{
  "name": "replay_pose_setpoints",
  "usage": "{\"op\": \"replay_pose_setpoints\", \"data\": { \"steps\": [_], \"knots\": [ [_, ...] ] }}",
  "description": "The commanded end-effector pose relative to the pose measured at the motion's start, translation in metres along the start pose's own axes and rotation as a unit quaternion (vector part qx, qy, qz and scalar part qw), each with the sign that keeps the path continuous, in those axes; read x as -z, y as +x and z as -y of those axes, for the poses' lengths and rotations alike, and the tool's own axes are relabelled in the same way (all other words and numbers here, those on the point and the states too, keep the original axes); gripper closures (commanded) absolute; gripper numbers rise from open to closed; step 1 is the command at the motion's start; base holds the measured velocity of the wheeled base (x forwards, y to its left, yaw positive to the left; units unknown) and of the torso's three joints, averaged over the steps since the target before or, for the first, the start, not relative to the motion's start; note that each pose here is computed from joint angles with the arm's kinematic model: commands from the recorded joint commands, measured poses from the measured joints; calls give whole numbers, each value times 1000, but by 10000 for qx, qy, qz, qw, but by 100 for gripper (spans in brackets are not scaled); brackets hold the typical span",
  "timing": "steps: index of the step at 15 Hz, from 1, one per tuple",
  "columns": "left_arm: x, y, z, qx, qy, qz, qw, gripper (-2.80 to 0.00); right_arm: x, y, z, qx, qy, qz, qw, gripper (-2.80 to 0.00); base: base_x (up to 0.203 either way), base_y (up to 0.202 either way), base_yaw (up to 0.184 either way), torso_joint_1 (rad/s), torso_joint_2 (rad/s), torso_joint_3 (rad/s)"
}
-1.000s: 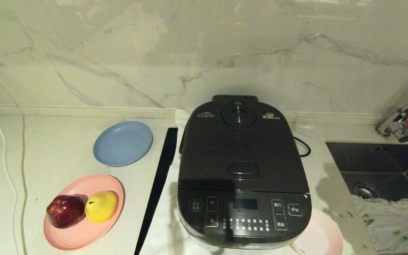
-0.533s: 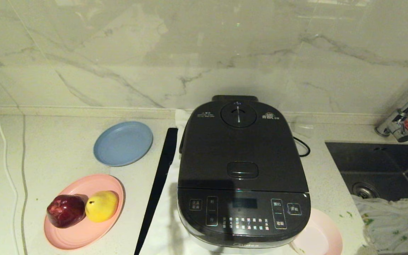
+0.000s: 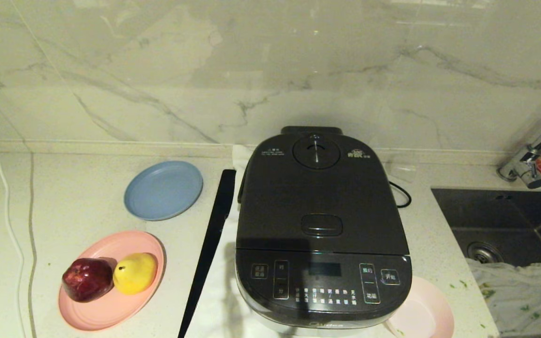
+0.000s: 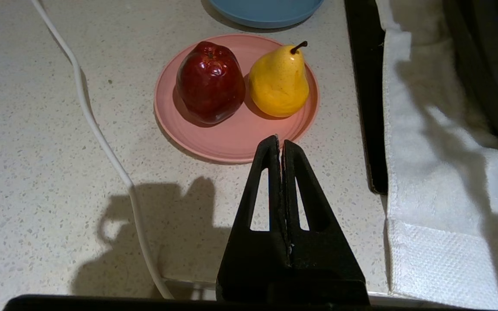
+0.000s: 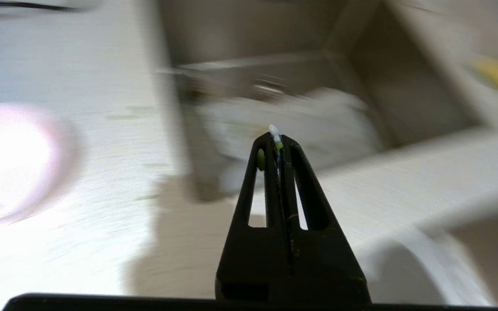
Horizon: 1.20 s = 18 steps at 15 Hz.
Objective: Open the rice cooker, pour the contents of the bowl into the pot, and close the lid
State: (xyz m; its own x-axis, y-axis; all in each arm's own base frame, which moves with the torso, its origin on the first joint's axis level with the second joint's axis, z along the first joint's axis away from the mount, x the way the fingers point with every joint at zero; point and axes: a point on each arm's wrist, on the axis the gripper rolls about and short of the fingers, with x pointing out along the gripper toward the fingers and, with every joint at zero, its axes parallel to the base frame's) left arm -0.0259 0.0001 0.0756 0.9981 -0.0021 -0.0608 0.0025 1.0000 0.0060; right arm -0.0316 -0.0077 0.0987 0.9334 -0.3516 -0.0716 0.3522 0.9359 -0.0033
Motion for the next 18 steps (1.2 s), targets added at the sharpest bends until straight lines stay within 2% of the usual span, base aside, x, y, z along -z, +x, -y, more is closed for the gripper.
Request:
{"op": "replay_pose_setpoints", "data": {
  "steps": [1, 2, 3, 4, 5, 18],
  "knots": [
    [0, 0, 0, -3, 1, -3, 10000, 0, 9, -2, -3, -939, -134, 121, 9954, 0, 0, 0, 0, 0, 0, 0],
    [0, 0, 0, -3, 2, -3, 10000, 0, 14, 0, -5, -1244, -314, 64, 9917, 0, 0, 0, 0, 0, 0, 0],
    [0, 0, 0, -3, 4, -3, 10000, 0, 19, 1, -8, -1734, -333, -12, 9843, 0, 0, 0, 0, 0, 0, 0],
    [0, 0, 0, -3, 1, 0, 10000, 0, 21, 2, -9, -1985, -345, -55, 9795, 0, 0, 0, 0, 0, 0, 0],
    [0, 0, 0, -3, 1, -3, 10000, 0, 23, 2, -9, -1890, -339, -60, 9814, 0, 0, 0, 0, 0, 0, 0],
    [0, 0, 0, -3, 1, -3, 10000, 0, 22, 3, -9, -1893, -347, -57, 9813, 0, 0, 0, 0, 0, 0, 0]
  ]
}}
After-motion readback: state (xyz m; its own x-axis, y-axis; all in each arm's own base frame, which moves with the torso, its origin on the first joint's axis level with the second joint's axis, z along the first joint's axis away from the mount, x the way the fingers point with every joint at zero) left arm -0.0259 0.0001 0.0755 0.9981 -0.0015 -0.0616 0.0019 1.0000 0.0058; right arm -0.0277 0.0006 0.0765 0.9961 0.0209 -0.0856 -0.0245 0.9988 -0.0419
